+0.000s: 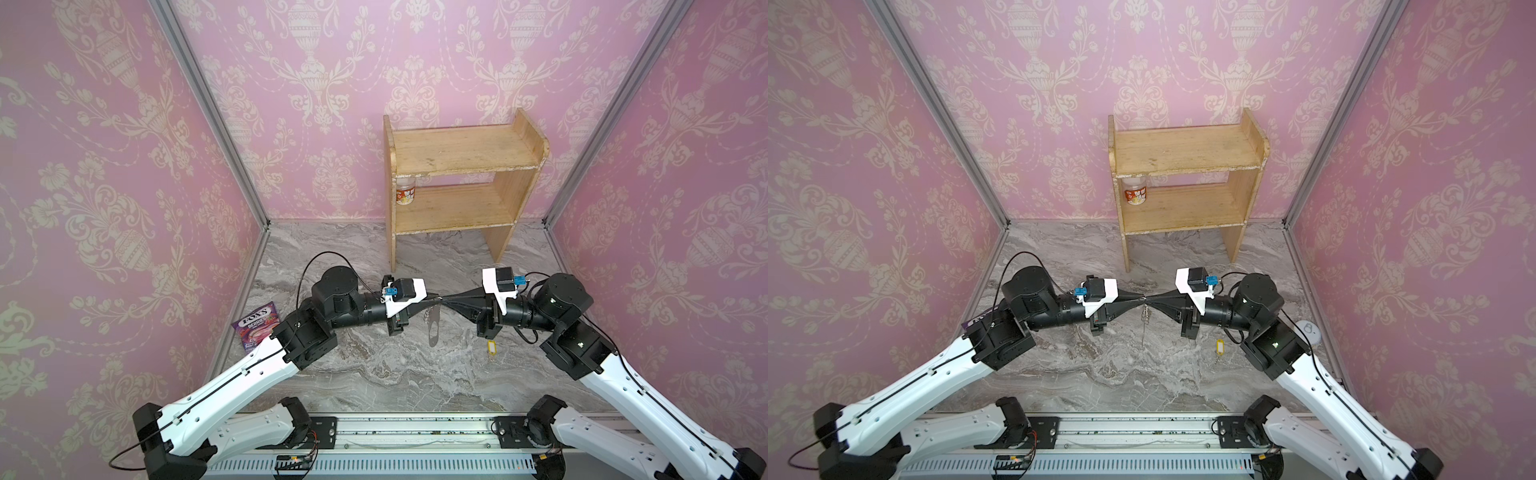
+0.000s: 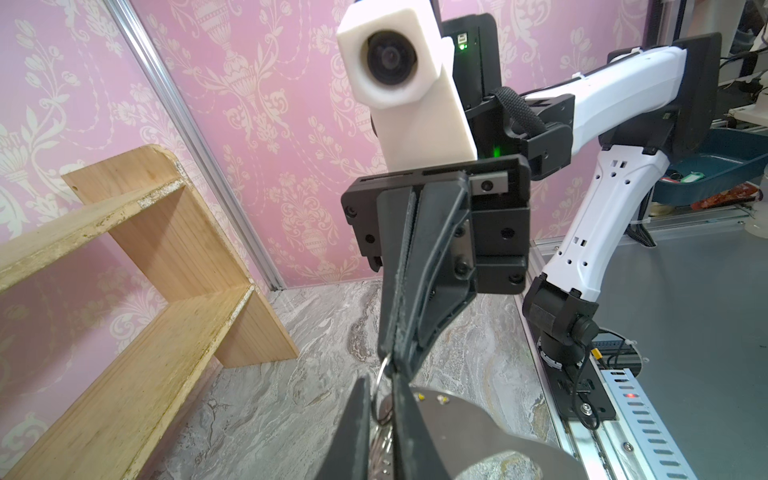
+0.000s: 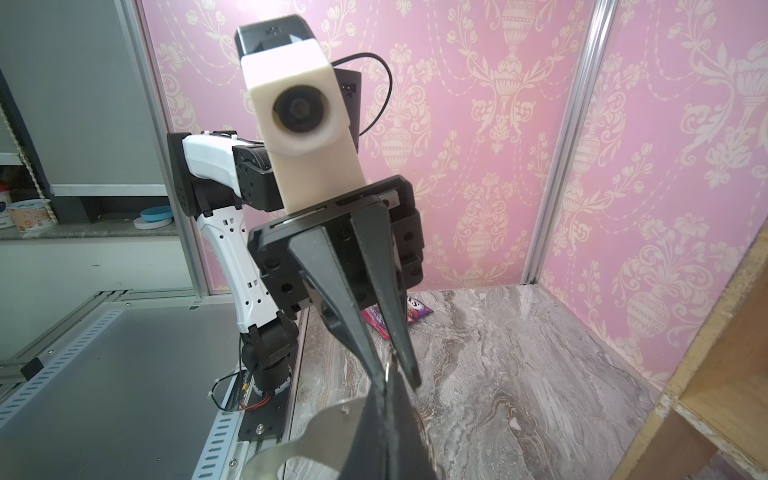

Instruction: Put the keys on the keyring

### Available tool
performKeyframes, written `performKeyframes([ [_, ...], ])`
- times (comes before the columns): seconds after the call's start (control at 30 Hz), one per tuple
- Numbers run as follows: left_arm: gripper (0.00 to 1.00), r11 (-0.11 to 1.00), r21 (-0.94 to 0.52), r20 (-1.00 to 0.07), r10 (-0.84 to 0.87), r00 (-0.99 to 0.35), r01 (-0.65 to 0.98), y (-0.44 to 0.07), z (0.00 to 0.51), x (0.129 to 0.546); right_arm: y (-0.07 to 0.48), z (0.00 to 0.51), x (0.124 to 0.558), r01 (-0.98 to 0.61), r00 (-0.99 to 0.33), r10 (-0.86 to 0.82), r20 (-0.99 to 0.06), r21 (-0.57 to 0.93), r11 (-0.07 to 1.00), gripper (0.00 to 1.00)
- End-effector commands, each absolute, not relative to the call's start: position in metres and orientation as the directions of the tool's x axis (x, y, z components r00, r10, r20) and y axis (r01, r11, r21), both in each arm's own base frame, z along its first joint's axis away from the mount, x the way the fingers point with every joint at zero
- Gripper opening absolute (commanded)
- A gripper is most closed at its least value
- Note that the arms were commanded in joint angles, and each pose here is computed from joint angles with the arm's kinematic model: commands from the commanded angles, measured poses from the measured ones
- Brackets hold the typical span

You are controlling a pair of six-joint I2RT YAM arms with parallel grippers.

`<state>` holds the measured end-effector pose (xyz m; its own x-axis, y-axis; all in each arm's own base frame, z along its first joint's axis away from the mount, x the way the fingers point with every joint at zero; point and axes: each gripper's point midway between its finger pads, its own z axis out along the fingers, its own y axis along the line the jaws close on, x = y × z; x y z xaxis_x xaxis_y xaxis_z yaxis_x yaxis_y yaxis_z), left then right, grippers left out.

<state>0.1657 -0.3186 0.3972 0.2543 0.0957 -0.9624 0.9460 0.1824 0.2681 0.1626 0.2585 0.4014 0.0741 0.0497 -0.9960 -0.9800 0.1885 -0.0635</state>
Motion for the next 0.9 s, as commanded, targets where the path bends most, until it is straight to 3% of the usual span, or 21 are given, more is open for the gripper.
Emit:
performKeyframes([
  [0.0, 0.14, 0.164, 0.251, -0.968, 0.038, 0.248, 0.954, -0.314, 0.405, 0.16, 0.254, 0.432, 0.148, -0.98, 0.141, 0.109, -0.984, -0.123, 0.159, 0.0],
  [0.7, 0.02, 0.154, 0.267, -0.961, -0.028, 0.275, 0.951, -0.309, 0.426, 0.152, 0.26, 0.427, 0.157, -0.984, 0.095, 0.072, -0.993, -0.083, 0.155, 0.0],
  [0.87, 0.0, 0.158, 0.275, -0.96, -0.012, 0.281, 0.948, -0.31, 0.424, 0.155, 0.26, 0.422, 0.16, -0.983, 0.085, 0.043, -0.995, -0.076, 0.167, 0.18],
])
